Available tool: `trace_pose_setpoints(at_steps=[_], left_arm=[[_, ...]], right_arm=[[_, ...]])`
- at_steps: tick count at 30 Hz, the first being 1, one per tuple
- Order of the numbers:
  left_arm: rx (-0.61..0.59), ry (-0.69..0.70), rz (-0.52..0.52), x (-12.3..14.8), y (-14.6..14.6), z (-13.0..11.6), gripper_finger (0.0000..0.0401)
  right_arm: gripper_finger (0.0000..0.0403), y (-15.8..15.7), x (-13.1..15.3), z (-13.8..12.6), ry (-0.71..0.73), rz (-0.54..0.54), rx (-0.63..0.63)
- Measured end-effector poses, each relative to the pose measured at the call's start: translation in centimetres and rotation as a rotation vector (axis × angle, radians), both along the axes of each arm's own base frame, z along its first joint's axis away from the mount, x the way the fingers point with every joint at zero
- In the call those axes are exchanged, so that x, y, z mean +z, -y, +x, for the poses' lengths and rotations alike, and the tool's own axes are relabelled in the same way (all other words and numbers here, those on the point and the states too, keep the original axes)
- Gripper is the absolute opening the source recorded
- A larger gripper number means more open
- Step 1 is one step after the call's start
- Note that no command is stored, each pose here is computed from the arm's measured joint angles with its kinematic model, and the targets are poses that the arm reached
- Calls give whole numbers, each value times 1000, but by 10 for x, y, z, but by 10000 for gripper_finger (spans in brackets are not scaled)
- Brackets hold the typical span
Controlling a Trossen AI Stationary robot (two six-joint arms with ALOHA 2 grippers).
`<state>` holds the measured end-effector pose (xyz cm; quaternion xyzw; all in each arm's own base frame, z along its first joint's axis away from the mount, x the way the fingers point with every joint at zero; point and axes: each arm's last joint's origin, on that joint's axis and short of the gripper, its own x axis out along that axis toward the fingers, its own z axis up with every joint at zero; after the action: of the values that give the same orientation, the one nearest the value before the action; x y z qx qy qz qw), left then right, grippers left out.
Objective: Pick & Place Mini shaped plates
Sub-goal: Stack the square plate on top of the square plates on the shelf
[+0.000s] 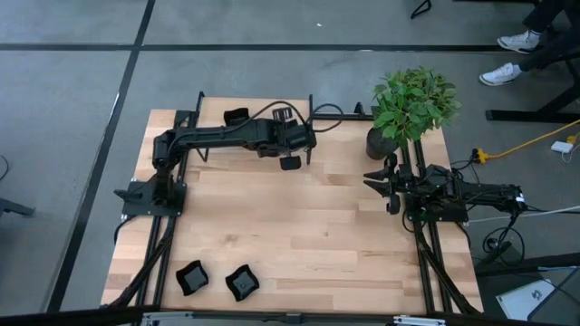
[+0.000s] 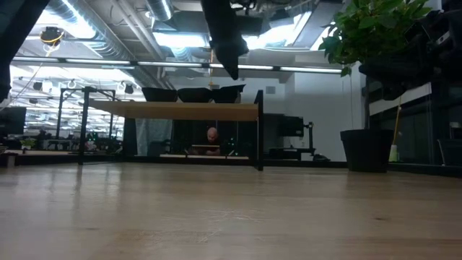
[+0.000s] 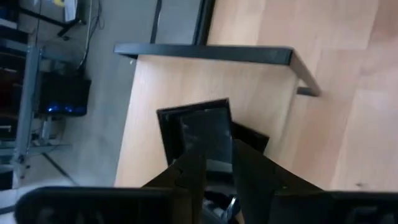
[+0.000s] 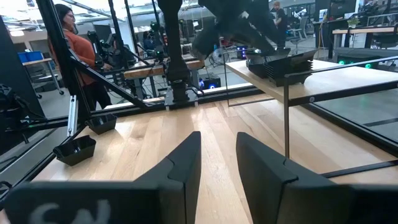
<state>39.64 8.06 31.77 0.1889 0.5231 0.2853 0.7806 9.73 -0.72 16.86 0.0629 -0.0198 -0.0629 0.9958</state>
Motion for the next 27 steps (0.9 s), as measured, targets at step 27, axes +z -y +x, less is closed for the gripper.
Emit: trace_pose_setpoints(at_steps=[27], left_arm=[[41, 50, -89, -6, -22, -2, 179]], right_arm=[[103, 0, 0, 0, 0, 0, 0]])
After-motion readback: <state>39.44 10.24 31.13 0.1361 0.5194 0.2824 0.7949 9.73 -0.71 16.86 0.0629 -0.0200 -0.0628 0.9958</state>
